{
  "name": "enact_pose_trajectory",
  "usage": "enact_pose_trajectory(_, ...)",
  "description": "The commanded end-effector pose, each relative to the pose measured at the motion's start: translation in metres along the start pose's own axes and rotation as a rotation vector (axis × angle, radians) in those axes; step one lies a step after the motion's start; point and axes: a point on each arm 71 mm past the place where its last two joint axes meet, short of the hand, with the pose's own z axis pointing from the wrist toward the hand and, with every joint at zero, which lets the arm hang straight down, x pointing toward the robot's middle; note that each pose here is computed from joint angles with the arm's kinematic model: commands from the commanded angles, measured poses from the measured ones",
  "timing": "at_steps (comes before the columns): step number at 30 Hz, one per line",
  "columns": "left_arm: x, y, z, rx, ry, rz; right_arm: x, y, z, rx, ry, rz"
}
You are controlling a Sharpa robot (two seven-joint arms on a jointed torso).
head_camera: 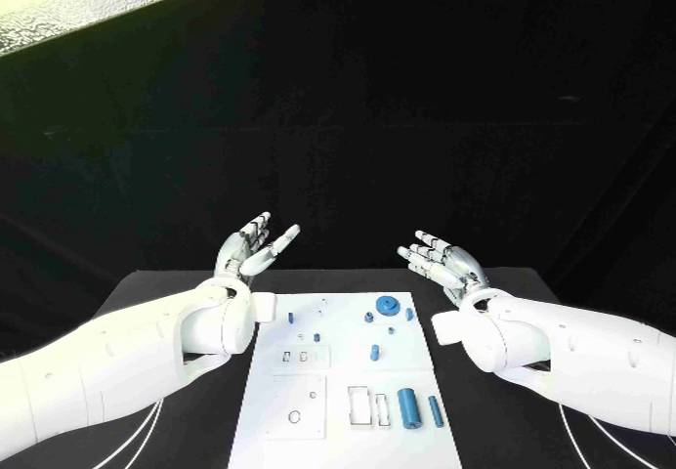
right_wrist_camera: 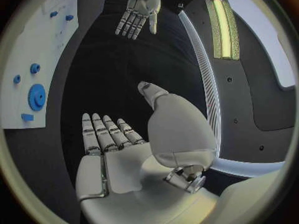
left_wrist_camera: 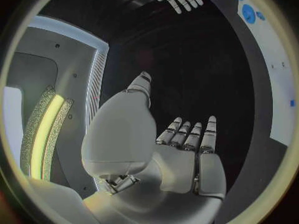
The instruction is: Assemble the parts on the task board
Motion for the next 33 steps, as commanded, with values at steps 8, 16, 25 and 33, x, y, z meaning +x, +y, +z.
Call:
enact_pose_trajectory(8, -0.0027, -0.0047, 0.0003, 0.044, 0.109, -0.019, -0.011, 0.005, 0.009, -0.059, 0.156, -0.196)
enact_pose_trajectory(16, -0.0043, -0.0083, -0.0038, 0.058, 0.139, -0.011, -0.017, 0.019, 0.016, -0.152, 0.186, -0.411)
enact_pose_trajectory(25, -0.0058, -0.0167, -0.0153, 0.070, 0.160, -0.018, -0.018, 0.034, 0.023, -0.234, 0.222, -0.669)
enact_pose_trajectory(33, -0.0030, -0.0255, -0.0292, 0.068, 0.217, -0.028, -0.010, 0.043, 0.031, -0.233, 0.294, -0.939)
